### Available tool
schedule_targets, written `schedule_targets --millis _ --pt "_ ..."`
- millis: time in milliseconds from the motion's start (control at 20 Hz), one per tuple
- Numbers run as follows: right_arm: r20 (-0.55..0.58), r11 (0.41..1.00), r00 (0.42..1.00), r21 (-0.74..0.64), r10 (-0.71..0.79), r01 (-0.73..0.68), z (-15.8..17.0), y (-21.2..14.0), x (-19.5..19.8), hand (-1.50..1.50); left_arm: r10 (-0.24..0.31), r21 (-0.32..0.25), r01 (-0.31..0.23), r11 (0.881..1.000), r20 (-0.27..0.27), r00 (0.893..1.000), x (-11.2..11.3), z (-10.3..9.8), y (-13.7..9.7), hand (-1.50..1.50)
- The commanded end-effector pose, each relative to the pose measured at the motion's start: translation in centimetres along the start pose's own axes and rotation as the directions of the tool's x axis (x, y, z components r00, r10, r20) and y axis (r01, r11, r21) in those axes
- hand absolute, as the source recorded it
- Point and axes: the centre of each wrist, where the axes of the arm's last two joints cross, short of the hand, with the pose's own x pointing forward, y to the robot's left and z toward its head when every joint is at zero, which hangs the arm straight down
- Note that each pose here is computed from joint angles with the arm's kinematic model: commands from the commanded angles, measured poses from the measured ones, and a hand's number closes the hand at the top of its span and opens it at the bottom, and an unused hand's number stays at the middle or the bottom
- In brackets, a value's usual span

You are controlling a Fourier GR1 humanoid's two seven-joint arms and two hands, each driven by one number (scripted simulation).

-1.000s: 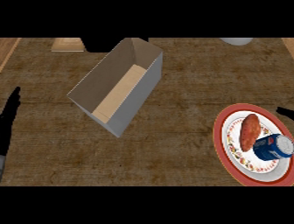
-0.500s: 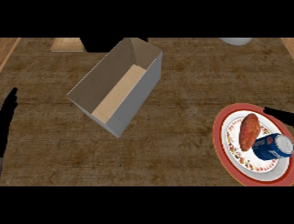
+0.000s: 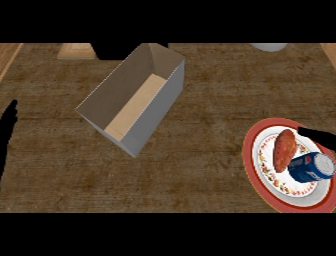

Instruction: Pick the can from the plate and place it in the cardboard box

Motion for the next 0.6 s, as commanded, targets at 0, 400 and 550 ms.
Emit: schedule_targets --millis 0,400,550 --pt "0.046 1.0 0.999 -0.019 -0.008 0.009 -0.6 0.7 1.5 -1.5 -0.009 -0.009 0.009 1.0 -0.004 1.0 0.0 -0.8 -0.1 0.0" --pt "-0.107 0.997 0.993 0.063 0.048 -0.041 0.2 1.3 2.8 -1.5 0.0 0.004 0.0 1.0 -0.008 1.0 -1.3 0.3 -0.4 0.0" --pt "-0.147 0.995 0.987 0.089 0.059 -0.046 -0.5 2.2 0.0 -1.5 -0.002 0.014 0.002 1.0 0.023 1.0 0.9 -0.4 0.7 0.0"
